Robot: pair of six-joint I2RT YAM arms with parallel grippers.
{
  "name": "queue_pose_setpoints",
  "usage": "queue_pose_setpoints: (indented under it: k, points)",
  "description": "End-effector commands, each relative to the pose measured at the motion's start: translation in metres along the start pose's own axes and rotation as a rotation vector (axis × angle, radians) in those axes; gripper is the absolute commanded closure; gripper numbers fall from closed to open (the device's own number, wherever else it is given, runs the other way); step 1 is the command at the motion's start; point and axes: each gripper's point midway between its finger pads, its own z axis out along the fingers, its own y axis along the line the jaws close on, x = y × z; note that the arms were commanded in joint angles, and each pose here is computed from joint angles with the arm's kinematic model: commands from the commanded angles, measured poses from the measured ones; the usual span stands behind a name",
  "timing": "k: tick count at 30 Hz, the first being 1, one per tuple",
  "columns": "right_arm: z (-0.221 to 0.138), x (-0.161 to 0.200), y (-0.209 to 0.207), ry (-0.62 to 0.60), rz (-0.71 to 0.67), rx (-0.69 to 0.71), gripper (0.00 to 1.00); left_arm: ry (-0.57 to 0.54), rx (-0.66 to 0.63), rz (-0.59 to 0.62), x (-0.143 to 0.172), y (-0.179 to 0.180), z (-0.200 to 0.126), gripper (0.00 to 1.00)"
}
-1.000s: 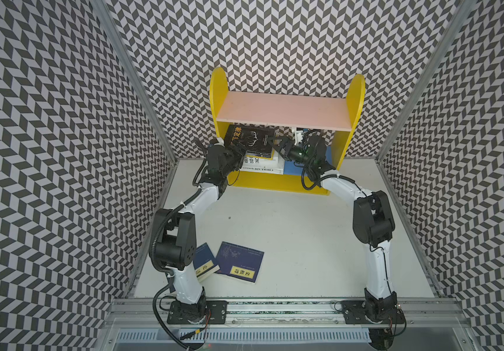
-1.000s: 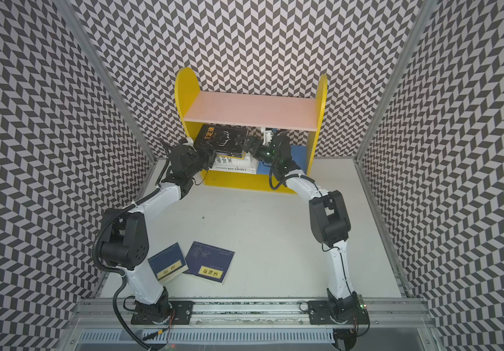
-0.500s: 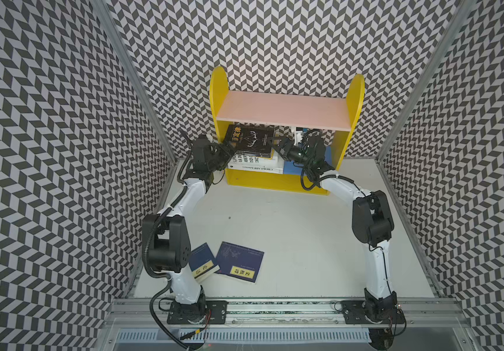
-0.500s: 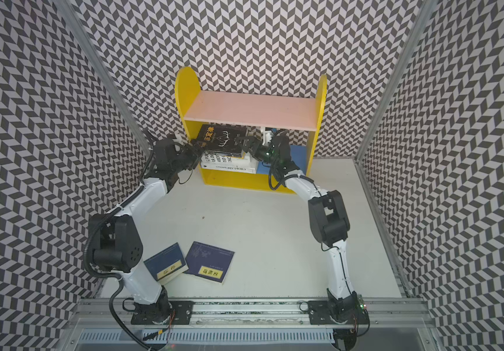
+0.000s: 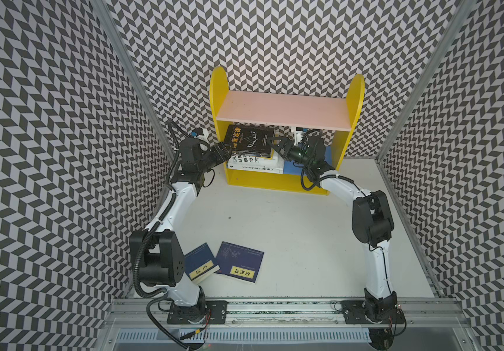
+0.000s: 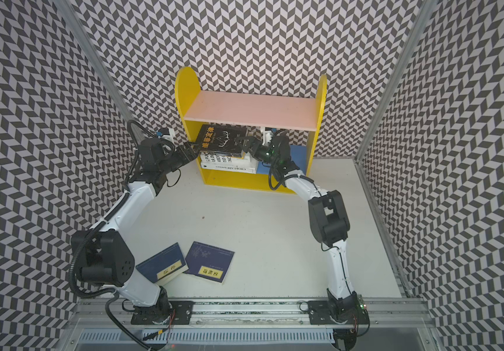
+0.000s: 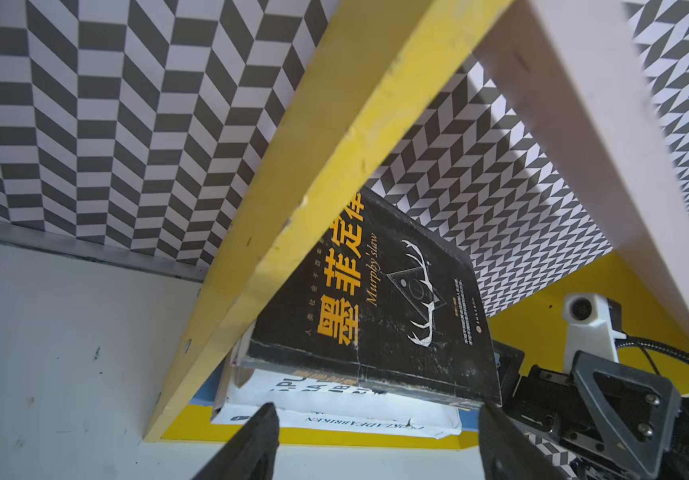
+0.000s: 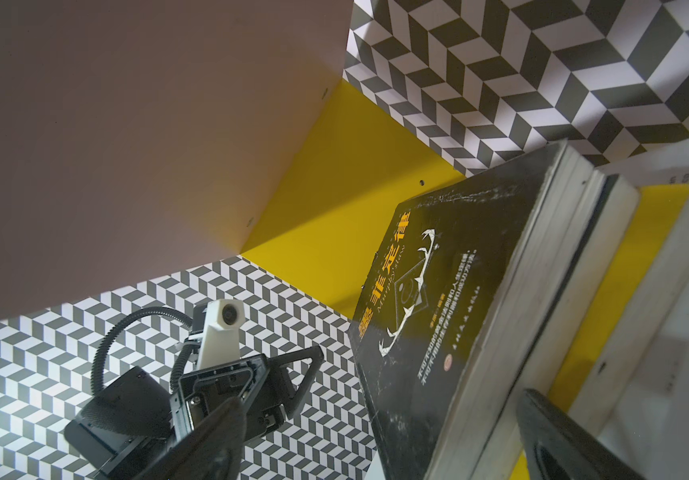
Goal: Stacking books/files
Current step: Move the books to the bookshelf.
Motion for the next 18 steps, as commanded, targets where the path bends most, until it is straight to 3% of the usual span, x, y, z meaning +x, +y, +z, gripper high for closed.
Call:
queue_pose_setpoints:
  k: [1, 18]
  points:
    - [-0.001, -0.017, 0.041, -0.046, -0.088, -0.083, 0.01, 0.035, 0.033, 0.015, 0.005, -0.006, 0.008, 0.22]
    - [-0.006, -0.019, 0.046, -0.047, -0.096, -0.097, 0.0, 0.06, 0.032, -0.041, 0.005, 0.002, 0.038, 0.21]
